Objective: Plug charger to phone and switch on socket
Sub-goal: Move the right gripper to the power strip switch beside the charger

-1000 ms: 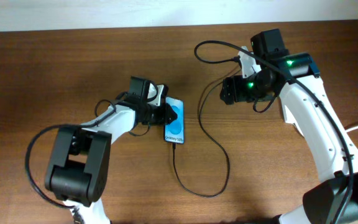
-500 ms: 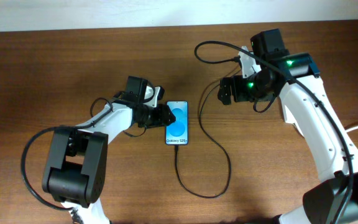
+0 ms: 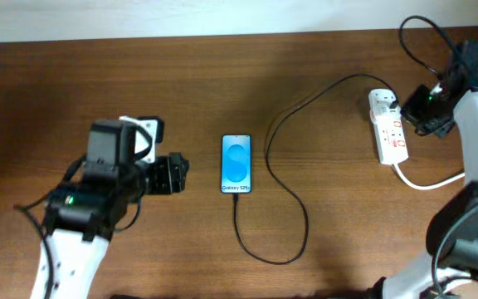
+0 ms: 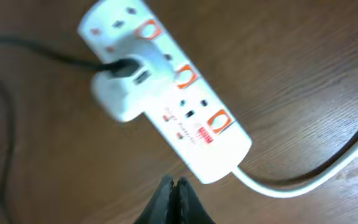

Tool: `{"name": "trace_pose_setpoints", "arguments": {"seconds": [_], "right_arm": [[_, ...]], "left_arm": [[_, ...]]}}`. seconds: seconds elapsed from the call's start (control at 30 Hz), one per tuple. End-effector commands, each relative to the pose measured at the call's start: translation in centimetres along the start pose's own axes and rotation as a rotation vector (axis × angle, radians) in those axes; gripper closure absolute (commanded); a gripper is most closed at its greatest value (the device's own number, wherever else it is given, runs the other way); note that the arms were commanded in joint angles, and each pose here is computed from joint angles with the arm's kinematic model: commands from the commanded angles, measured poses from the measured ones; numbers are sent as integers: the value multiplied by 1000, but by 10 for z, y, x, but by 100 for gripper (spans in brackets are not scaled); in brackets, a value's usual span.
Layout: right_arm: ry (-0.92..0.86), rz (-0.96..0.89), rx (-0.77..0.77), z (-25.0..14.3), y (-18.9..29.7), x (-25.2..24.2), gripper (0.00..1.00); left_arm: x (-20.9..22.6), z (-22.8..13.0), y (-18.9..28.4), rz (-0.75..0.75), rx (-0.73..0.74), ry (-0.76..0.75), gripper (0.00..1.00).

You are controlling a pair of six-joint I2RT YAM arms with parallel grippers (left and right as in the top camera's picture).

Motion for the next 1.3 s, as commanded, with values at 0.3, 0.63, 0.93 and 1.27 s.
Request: {"name": "trace_pose_setpoints", "arguments": {"seconds": [0.3, 0.63, 0.93, 1.27], "right_arm": [[-136, -12, 36, 17, -89, -1, 96], [-197, -2, 46, 19, -114, 0, 96], [-369, 76, 115, 13, -112, 12, 96], [-418, 135, 138, 21, -105, 16, 96]], "left_arm": [[11, -48, 59, 160, 21, -17, 14], [11, -52, 59, 161, 42, -14, 11], [11, -56, 60, 162, 61, -11, 9], [11, -56, 59, 162, 62, -11, 8]]}}
Point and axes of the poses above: each gripper's point midway between its finger pads, its own y axis back along the fingers, its own x axis along the line the jaws close on, z = x × y, the point moved 4 cm from there along y, back along the fingers, and after that the axes turned 10 degrees about -y, right-handed, at the moved point
